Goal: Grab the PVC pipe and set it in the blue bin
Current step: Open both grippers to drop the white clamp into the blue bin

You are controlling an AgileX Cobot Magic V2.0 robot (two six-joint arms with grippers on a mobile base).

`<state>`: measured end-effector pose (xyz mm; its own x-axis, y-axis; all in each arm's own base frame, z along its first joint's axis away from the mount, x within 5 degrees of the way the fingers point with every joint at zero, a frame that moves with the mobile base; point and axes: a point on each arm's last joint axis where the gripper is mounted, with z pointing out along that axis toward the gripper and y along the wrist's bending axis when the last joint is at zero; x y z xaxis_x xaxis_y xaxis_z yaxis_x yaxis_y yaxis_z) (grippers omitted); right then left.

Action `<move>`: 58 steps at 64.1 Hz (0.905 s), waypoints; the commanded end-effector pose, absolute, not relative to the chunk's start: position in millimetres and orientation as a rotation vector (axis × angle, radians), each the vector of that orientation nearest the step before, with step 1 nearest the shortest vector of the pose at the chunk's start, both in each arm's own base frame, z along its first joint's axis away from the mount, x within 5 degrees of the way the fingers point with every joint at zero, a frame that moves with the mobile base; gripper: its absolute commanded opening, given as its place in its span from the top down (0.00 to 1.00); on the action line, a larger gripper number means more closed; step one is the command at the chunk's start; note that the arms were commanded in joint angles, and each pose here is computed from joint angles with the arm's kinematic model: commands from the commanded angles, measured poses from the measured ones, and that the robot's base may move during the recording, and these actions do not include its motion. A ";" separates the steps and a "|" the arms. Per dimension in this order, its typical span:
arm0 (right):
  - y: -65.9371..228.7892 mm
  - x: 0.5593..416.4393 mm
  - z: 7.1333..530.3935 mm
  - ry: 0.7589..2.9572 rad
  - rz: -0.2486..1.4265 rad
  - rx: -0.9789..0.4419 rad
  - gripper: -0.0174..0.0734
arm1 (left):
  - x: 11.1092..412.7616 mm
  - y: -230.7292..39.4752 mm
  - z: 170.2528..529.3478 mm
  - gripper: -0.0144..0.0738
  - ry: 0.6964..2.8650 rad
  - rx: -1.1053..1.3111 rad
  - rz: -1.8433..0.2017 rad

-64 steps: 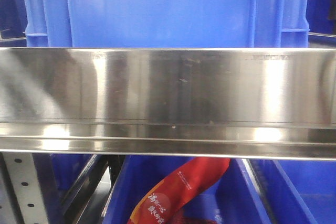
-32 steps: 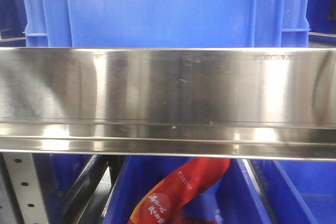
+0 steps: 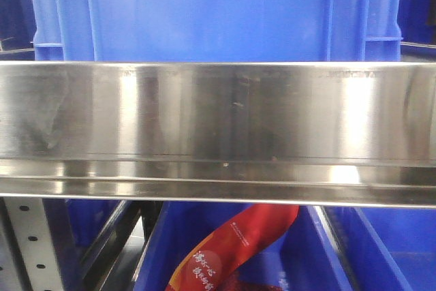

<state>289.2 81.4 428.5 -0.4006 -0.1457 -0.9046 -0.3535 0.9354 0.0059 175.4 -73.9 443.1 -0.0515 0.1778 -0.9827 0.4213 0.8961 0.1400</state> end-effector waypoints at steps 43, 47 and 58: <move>31.5 150.7 435.6 1.812 0.128 -0.276 0.99 | 314.4 -162.3 424.2 0.96 1.707 0.501 -0.331; 30.8 145.7 436.6 1.806 0.128 -0.276 0.99 | 318.6 -164.7 417.8 0.95 1.730 0.502 -0.336; 30.4 142.3 436.9 1.809 0.129 -0.279 0.99 | 321.7 -167.4 410.1 0.69 1.772 0.503 -0.355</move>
<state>145.2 32.2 435.8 -0.2403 -0.1189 -0.9634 -0.2663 0.9625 -0.0523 323.3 -165.3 403.1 -0.2226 0.1803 -0.9581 0.5074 0.8606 0.0441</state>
